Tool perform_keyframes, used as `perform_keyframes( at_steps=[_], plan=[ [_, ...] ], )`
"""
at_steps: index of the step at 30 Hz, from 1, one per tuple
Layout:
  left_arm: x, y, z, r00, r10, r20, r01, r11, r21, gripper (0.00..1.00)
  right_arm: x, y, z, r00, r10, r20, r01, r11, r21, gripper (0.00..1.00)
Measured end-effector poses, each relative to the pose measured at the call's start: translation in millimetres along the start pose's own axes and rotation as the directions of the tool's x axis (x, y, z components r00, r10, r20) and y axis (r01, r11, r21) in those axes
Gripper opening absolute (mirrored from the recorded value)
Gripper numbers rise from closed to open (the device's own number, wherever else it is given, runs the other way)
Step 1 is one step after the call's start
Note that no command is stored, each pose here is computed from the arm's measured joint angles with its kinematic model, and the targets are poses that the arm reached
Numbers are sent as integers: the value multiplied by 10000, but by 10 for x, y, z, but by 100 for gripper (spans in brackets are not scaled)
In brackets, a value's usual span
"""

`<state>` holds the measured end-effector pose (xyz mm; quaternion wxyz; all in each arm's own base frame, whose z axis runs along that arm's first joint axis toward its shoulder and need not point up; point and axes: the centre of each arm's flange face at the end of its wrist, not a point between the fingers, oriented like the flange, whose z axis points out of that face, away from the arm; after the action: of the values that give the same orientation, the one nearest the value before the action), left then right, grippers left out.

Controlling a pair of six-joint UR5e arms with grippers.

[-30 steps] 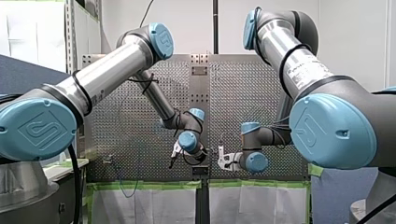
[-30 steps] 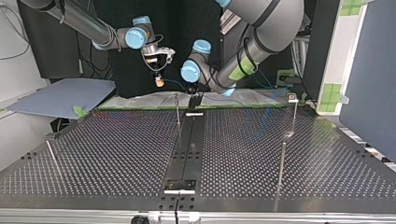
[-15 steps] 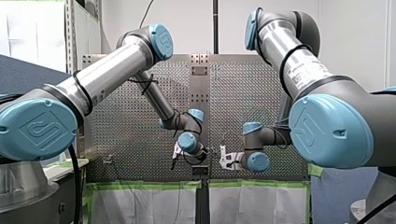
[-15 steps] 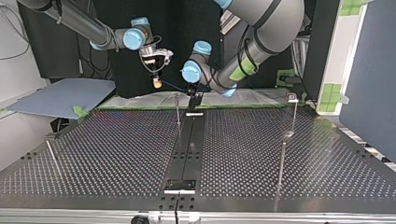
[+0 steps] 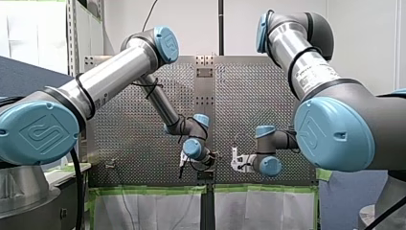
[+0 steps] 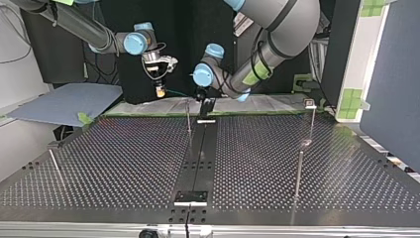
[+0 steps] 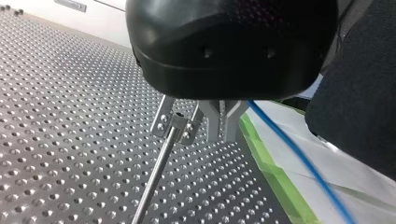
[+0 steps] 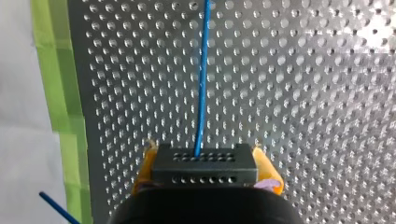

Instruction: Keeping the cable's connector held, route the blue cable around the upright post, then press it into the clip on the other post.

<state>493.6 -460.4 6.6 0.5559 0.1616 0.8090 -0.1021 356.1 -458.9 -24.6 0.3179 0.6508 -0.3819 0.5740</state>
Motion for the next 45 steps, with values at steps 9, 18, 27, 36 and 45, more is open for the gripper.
perform_keyframes(
  at_steps=[9,18,27,36,45],
  plan=[
    [-31,19,52,9985,-411,349,408,9991,82,2,10,105,62,9997,177,-151,-176,9998,13,0],
    [-5,34,80,9970,-681,366,672,9974,253,2,-82,180,104,9997,258,5,-258,9997,-33,0],
    [190,82,165,9950,-932,358,922,9953,298,2,-84,245,128,9996,286,30,-285,9995,-113,0],
    [180,172,221,9922,-1161,457,1143,9926,410,2,-72,362,153,9995,321,-64,-323,9990,-295,0],
    [136,313,306,9821,-1774,639,1730,9825,684,2,-72,494,202,9991,393,-155,-399,9981,-465,0]
  ],
)
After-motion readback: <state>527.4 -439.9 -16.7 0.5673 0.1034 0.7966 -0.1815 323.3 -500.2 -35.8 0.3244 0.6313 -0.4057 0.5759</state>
